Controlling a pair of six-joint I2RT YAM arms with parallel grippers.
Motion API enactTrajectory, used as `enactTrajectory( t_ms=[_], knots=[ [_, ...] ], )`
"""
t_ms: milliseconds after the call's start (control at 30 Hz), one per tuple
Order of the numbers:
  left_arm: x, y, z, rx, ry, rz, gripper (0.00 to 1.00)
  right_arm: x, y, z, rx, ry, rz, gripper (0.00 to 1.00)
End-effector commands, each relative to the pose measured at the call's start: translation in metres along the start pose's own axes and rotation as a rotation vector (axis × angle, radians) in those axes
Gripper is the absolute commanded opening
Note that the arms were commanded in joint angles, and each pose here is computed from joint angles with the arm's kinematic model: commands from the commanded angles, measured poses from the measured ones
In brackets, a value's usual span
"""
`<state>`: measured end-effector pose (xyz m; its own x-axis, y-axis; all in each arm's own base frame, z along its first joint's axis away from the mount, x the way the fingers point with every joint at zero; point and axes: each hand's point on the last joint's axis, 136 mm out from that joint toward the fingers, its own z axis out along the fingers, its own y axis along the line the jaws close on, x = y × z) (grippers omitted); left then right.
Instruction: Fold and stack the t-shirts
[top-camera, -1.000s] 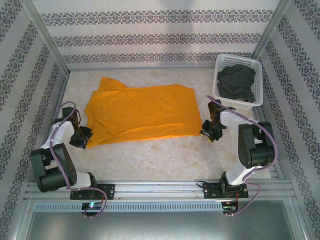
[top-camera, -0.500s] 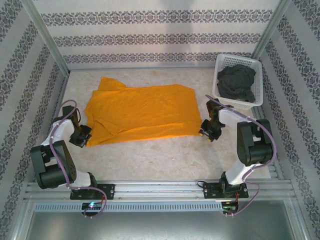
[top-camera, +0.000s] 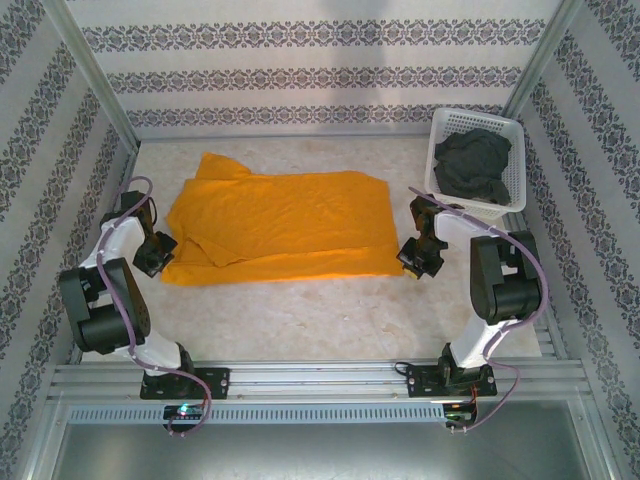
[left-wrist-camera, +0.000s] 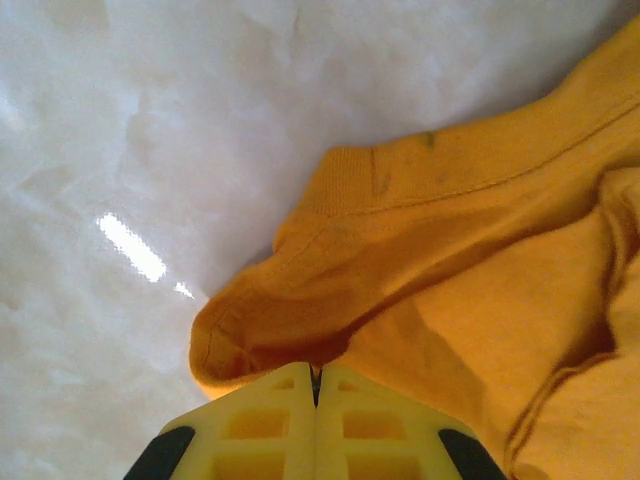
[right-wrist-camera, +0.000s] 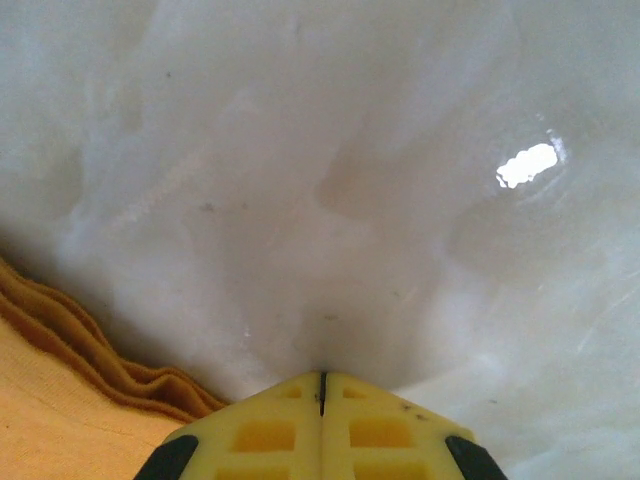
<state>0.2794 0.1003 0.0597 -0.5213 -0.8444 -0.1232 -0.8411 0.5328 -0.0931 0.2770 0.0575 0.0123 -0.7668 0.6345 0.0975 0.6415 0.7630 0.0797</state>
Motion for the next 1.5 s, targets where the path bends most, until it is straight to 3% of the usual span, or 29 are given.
enactTrajectory(
  t_ms=[0,33,167,233,267,333,500,700,800,967,1033,1133,1467],
  knots=[
    [0.000,0.017,0.004,-0.092,0.022,0.055,0.17,-0.020,0.036,0.000,-0.112,-0.072,-0.038,0.00],
    [-0.003,0.019,0.003,-0.105,0.012,0.059,0.26,-0.020,0.035,0.000,-0.110,-0.071,-0.038,0.00],
    [-0.014,0.024,-0.023,-0.145,-0.089,0.086,0.42,-0.014,0.029,-0.005,-0.106,-0.074,-0.038,0.00],
    [-0.011,0.024,-0.045,-0.147,-0.155,0.118,0.52,-0.010,0.026,-0.011,-0.114,-0.084,-0.045,0.18],
    [-0.006,0.024,-0.052,-0.137,-0.170,0.117,0.52,-0.008,0.025,-0.013,-0.115,-0.086,-0.054,0.25],
    [0.011,0.027,-0.056,-0.096,-0.158,0.088,0.47,-0.002,0.026,-0.017,-0.113,-0.093,-0.082,0.31],
    [0.050,0.031,-0.027,-0.027,-0.036,-0.017,0.33,0.013,0.037,-0.009,-0.107,-0.063,-0.119,0.34],
    [0.043,0.023,-0.006,-0.068,0.019,-0.006,0.30,0.011,0.039,0.006,-0.045,-0.025,-0.137,0.35],
    [0.036,0.023,0.003,-0.109,0.035,0.016,0.30,0.007,0.039,0.009,-0.022,-0.012,-0.143,0.26],
    [0.029,0.024,0.022,-0.146,0.027,0.033,0.29,0.002,0.041,0.009,-0.014,-0.011,-0.142,0.00],
    [0.032,0.022,0.028,-0.145,0.053,0.032,0.24,0.000,0.036,0.007,0.000,-0.013,-0.136,0.00],
    [0.040,0.022,0.032,-0.131,0.071,0.011,0.00,-0.001,0.026,0.002,0.007,-0.021,-0.121,0.00],
    [0.105,0.028,0.029,-0.078,0.140,-0.035,0.00,0.000,-0.036,-0.016,0.069,-0.035,-0.082,0.00]
  ],
)
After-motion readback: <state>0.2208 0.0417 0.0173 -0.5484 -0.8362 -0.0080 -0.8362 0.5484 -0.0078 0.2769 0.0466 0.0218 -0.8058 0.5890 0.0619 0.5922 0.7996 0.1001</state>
